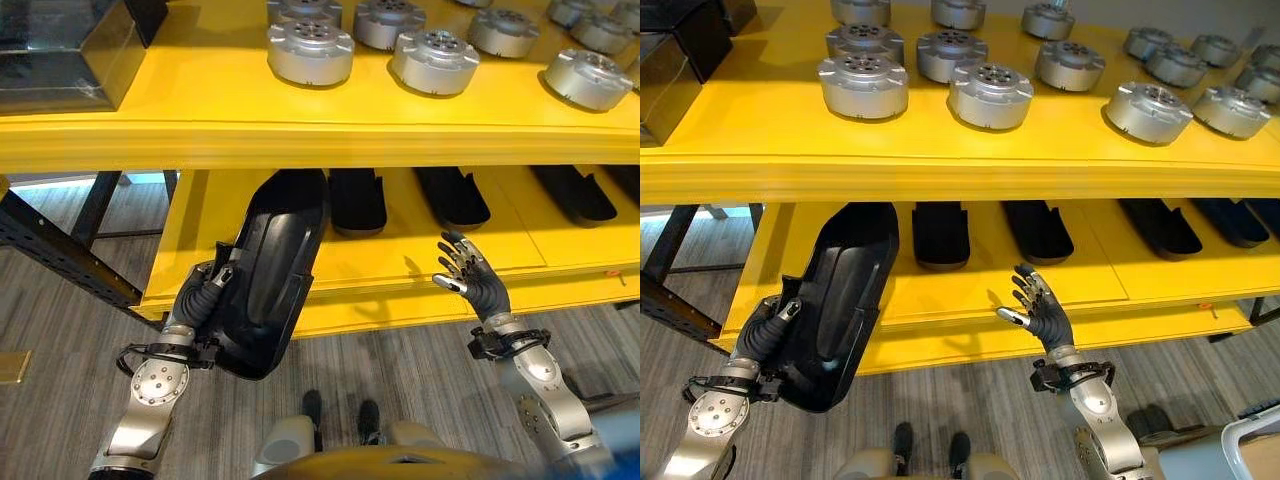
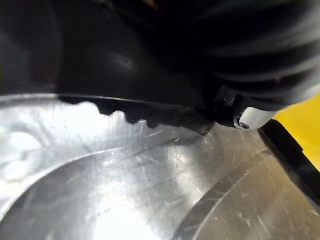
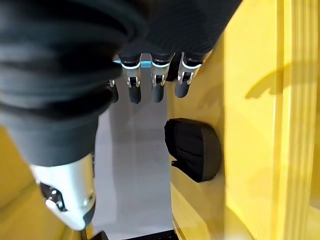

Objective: Move parts from the plastic box to the shelf.

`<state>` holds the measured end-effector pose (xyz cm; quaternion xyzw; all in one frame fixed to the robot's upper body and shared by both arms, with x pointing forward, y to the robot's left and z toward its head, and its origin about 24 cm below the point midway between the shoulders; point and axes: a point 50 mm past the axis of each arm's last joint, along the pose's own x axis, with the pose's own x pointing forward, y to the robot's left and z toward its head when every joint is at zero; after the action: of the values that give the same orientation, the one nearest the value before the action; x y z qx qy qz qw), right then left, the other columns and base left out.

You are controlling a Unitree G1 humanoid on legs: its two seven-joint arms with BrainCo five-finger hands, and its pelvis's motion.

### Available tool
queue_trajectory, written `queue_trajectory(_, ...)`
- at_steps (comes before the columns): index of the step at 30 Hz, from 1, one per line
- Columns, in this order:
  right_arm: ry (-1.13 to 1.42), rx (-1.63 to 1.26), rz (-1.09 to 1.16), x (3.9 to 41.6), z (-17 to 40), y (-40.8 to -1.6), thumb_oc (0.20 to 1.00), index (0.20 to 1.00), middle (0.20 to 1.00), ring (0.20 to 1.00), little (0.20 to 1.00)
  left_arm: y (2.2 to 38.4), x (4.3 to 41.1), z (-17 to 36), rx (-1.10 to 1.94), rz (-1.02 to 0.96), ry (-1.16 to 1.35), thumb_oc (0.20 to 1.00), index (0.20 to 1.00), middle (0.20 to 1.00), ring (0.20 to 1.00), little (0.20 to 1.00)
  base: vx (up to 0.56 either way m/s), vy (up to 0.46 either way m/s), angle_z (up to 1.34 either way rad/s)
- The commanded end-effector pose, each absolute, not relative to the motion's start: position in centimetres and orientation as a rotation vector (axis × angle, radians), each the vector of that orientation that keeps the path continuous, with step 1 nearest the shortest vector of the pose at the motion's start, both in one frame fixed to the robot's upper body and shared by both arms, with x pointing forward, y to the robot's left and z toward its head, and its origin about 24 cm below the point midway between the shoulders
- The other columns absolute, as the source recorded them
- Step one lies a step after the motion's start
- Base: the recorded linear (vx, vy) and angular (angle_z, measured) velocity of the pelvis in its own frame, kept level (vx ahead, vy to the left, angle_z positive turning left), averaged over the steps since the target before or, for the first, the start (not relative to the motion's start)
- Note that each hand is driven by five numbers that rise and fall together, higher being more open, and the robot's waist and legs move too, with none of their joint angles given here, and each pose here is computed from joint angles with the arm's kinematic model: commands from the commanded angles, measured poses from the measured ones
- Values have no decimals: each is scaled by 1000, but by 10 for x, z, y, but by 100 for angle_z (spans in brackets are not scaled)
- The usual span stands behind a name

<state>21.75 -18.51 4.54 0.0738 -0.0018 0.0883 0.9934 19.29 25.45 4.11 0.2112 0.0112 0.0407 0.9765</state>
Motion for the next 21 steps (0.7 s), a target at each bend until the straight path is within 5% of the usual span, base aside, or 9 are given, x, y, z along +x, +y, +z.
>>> queue_trajectory(1, -165, 122, 155, 229, 76, -196, 1000, 1000, 1000, 1000, 1000, 244, 209, 81, 366, 50, -207, 200, 200, 200, 200, 200, -17, -125, 27)
queue_trajectory(13, -161, 79, 93, 229, 75, -209, 1000, 1000, 1000, 1000, 1000, 233, 220, 88, 258, 61, -266, 200, 200, 200, 200, 200, 49, 139, 19)
queue_trajectory(21, -161, 139, 104, 232, 73, -193, 1000, 1000, 1000, 1000, 1000, 206, 258, 120, 100, -8, -412, 200, 200, 200, 200, 200, 56, 179, -8)
